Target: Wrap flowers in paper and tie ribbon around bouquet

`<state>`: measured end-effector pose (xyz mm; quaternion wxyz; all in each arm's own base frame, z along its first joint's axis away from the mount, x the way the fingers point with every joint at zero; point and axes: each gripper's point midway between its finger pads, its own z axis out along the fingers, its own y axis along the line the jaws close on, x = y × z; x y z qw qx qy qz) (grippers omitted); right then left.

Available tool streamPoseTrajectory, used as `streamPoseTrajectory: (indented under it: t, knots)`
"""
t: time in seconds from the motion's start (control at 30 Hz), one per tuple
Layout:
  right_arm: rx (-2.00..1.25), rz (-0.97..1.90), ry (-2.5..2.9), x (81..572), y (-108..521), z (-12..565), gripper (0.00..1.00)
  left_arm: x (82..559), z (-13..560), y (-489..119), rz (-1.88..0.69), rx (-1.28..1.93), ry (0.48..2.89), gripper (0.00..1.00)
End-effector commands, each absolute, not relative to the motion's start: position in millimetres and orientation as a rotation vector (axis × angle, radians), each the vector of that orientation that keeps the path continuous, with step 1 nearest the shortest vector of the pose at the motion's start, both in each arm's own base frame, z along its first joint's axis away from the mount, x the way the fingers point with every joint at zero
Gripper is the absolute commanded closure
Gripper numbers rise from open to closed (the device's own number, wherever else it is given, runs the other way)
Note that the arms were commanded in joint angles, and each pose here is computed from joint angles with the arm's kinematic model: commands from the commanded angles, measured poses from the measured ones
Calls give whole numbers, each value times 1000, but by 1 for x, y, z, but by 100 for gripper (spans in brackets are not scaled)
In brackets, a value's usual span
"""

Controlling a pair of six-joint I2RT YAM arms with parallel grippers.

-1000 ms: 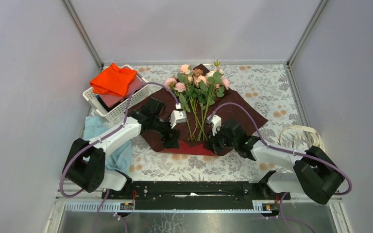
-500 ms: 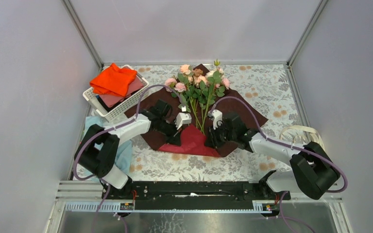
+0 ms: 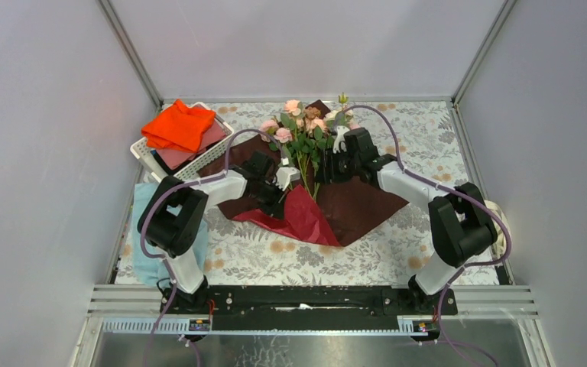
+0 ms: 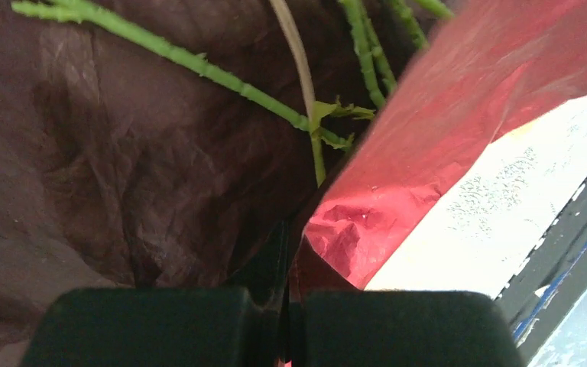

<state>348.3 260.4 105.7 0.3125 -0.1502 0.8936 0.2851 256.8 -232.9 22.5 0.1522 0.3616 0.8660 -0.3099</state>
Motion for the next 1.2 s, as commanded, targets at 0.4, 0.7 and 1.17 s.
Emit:
streamPoseTrajectory:
  t: [0.4, 0.7, 1.17]
  knots:
    - [-555, 1245, 2440, 226, 268, 72, 28, 279, 0, -212, -750, 808, 2627, 100]
    - [-519, 1202, 2567, 214, 258, 47, 78, 282, 4, -206, -744, 789, 2629, 98]
    - [-457, 908, 2719, 247, 238, 32, 100, 271, 100, -190, -257, 1241, 2245, 19]
